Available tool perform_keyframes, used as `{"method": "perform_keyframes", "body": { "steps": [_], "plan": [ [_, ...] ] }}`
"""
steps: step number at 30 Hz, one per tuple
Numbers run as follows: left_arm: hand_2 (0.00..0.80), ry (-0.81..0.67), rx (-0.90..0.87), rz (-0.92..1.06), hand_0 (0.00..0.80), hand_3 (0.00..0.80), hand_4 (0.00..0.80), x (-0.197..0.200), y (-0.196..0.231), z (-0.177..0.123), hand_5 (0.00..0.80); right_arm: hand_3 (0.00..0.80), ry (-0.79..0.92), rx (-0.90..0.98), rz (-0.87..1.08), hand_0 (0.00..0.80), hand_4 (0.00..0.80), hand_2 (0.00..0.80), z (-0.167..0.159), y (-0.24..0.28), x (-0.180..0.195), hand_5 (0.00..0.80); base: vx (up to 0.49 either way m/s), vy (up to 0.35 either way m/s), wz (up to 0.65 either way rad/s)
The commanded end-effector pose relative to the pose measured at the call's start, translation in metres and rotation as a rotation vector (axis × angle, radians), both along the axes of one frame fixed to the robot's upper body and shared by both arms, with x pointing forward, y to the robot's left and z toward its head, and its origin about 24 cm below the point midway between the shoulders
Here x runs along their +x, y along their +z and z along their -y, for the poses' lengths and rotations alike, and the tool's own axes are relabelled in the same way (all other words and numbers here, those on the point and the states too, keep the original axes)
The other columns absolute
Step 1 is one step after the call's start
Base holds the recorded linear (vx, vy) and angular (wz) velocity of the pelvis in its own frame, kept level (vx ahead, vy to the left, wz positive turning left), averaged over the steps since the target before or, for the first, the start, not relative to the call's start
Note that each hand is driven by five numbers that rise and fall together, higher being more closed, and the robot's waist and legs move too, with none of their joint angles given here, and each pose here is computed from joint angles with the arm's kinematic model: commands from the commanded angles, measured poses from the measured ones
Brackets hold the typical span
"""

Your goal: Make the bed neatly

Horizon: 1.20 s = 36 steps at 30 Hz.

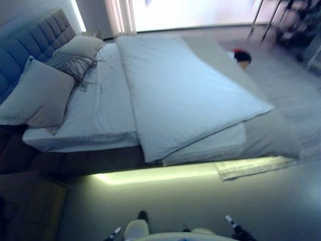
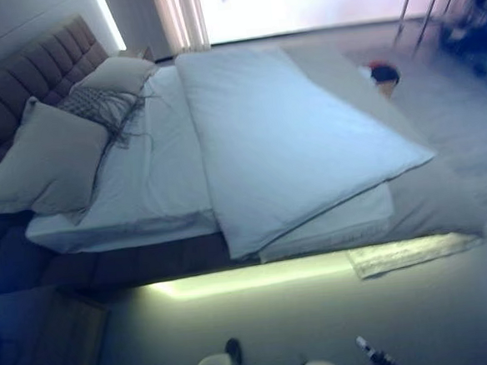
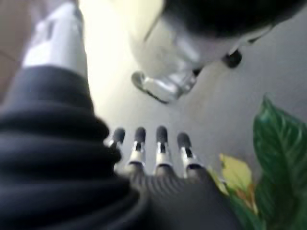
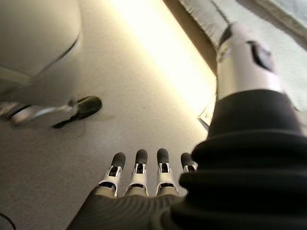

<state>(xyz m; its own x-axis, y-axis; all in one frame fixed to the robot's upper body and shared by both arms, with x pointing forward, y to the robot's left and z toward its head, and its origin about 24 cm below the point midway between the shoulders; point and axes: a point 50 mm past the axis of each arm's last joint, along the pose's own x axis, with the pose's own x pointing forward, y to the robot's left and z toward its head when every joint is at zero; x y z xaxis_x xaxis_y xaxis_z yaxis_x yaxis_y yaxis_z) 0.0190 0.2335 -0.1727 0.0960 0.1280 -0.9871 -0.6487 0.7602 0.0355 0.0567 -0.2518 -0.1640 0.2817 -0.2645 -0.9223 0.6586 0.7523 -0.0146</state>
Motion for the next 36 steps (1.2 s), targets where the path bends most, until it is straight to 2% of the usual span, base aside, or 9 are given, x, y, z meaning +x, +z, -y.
{"method": "perform_keyframes", "body": {
  "steps": [1,4,10,16,26,32,36],
  "plan": [
    [0.0,0.012,0.023,-0.026,0.0,0.0,0.0,-0.009,0.0,-0.003,0.0,0.0,0.001,-0.046,0.08,0.0,0.0,0.0,0.016,0.008,0.02,0.0,0.323,0.166,0.15],
    [0.0,-0.005,0.042,-0.006,0.0,0.0,0.0,-0.005,0.002,-0.008,0.0,0.0,0.054,-0.024,0.066,0.0,0.0,0.0,0.008,0.006,0.019,0.0,0.356,0.175,0.17],
    [0.0,-0.098,0.067,-0.019,0.0,0.0,0.0,0.008,0.005,-0.018,0.0,0.0,0.09,0.046,0.153,0.0,0.0,0.0,-0.01,0.006,0.041,0.0,0.222,0.115,-0.01],
    [0.0,-0.119,0.049,-0.037,0.0,0.0,0.0,0.004,0.004,-0.016,0.0,0.0,0.104,0.085,0.196,0.0,0.0,0.0,-0.017,0.006,0.047,0.0,0.181,0.174,-0.1],
    [0.0,-0.195,0.061,-0.032,0.0,0.0,0.0,0.018,0.007,-0.022,0.0,0.0,0.008,0.024,0.128,0.0,0.0,0.0,-0.001,0.005,0.027,0.0,0.174,0.202,0.02],
    [0.0,-0.168,0.072,0.027,0.0,0.0,0.0,0.034,0.011,-0.03,0.0,0.0,0.002,0.052,0.155,0.0,0.0,0.0,0.0,0.007,0.037,0.0,0.128,-0.125,0.07],
    [0.0,-0.143,0.058,0.071,0.0,0.0,0.0,0.048,0.009,-0.019,0.0,0.0,0.006,0.076,0.176,0.0,0.0,0.0,-0.012,0.008,0.056,0.0,0.029,-0.153,0.16]
  ]
}}
